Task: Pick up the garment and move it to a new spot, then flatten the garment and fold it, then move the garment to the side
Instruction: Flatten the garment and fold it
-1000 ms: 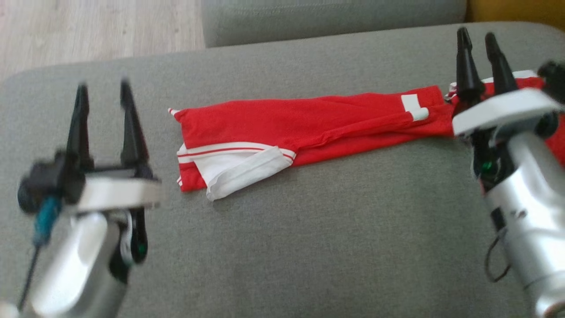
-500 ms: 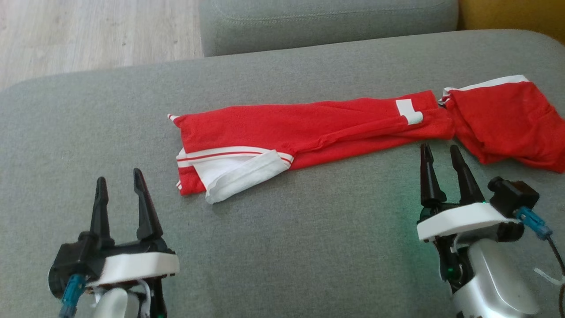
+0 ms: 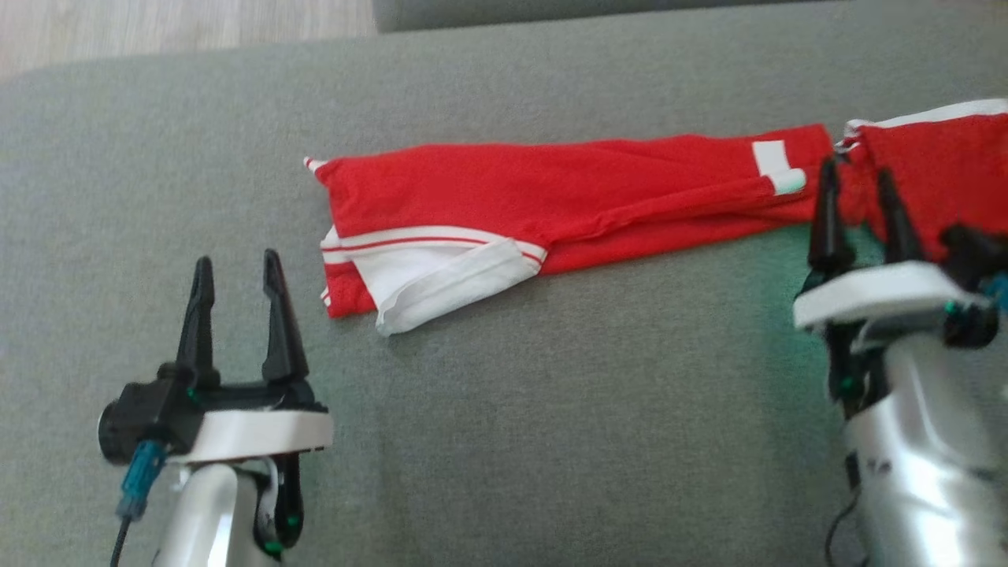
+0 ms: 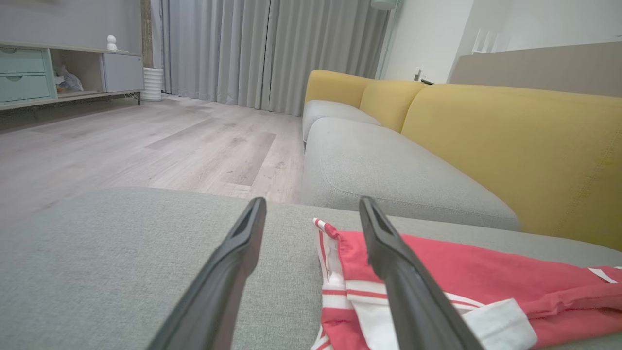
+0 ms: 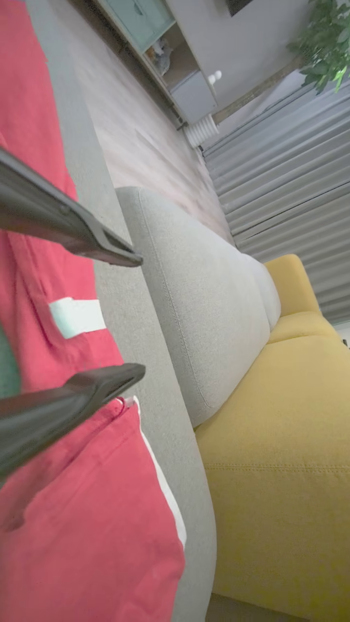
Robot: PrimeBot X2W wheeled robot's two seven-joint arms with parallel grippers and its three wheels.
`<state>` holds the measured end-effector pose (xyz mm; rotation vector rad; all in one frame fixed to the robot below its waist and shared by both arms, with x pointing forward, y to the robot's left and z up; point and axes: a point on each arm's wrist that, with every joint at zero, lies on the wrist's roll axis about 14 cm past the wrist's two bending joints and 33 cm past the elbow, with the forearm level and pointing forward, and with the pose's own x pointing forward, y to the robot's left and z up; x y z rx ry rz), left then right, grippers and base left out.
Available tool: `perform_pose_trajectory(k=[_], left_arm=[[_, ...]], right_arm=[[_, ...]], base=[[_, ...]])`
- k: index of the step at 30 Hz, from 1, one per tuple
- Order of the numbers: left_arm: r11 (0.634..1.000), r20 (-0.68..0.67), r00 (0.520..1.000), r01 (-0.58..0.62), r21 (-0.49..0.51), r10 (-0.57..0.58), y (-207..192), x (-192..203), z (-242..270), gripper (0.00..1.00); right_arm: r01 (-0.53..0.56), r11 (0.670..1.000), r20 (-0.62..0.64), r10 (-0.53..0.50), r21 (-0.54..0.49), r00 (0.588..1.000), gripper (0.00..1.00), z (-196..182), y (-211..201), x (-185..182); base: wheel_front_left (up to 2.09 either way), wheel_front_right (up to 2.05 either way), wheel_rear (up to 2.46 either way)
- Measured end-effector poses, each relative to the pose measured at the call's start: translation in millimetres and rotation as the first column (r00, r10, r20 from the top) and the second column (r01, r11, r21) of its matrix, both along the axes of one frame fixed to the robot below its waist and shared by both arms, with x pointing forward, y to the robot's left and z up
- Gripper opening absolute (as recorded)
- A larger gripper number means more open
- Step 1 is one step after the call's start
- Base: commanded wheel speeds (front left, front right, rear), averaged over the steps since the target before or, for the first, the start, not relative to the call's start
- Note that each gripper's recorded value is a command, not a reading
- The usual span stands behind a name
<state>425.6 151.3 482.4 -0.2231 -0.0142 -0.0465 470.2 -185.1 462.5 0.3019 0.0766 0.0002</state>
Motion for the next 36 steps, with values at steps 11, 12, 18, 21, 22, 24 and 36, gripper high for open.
perform_pose_trajectory(k=[11, 12, 18, 21, 22, 24, 36], left_arm=[[1.000, -0.042, 0.999, -0.007, 0.025, 0.008, 10.2, 11.8, -19.4, 1.00], [1.000, -0.045, 0.999, -0.005, 0.027, 0.006, 10.3, 11.8, -20.7, 1.00], [1.000, -0.058, 0.998, -0.007, 0.030, 0.009, 12.1, 12.5, -26.2, 1.00], [1.000, -0.059, 0.998, 0.002, 0.030, 0.000, 10.8, 15.2, -27.3, 1.00], [0.999, -0.057, 0.998, 0.003, 0.034, -0.001, 10.5, 16.5, -27.1, 1.00], [0.999, -0.054, 0.999, 0.003, 0.035, -0.001, 10.6, 18.2, -26.2, 1.00], [0.999, -0.007, 1.000, 0.020, 0.026, -0.020, 3.2, 19.7, -7.9, 1.00]], right_arm=[[0.106, 0.994, -0.231, -0.101, 0.008, 0.968, 1.00, -56.2, -26.8, 38.5], [0.109, 0.994, -0.255, -0.102, 0.013, 0.962, 1.00, -63.0, -26.4, 37.7], [0.117, 0.992, -0.378, -0.092, 0.045, 0.921, 1.00, -96.6, -19.8, 28.3], [0.116, 0.992, -0.383, -0.091, 0.042, 0.919, 1.00, -96.8, -19.5, 33.6], [0.115, 0.993, -0.380, -0.092, 0.040, 0.921, 1.00, -96.3, -19.3, 35.4], [0.116, 0.992, -0.379, -0.092, 0.040, 0.921, 1.00, -96.5, -18.8, 36.4], [0.133, 0.991, -0.290, -0.124, 0.012, 0.949, 0.00, -64.7, -30.2, 34.7]], base=[[0.00, 0.00, 0.00], [0.00, 0.00, 0.00], [0.00, 0.00, 0.00], [0.00, 0.00, 0.00], [0.00, 0.00, 0.00], [0.00, 0.00, 0.00], [0.00, 0.00, 0.00]])
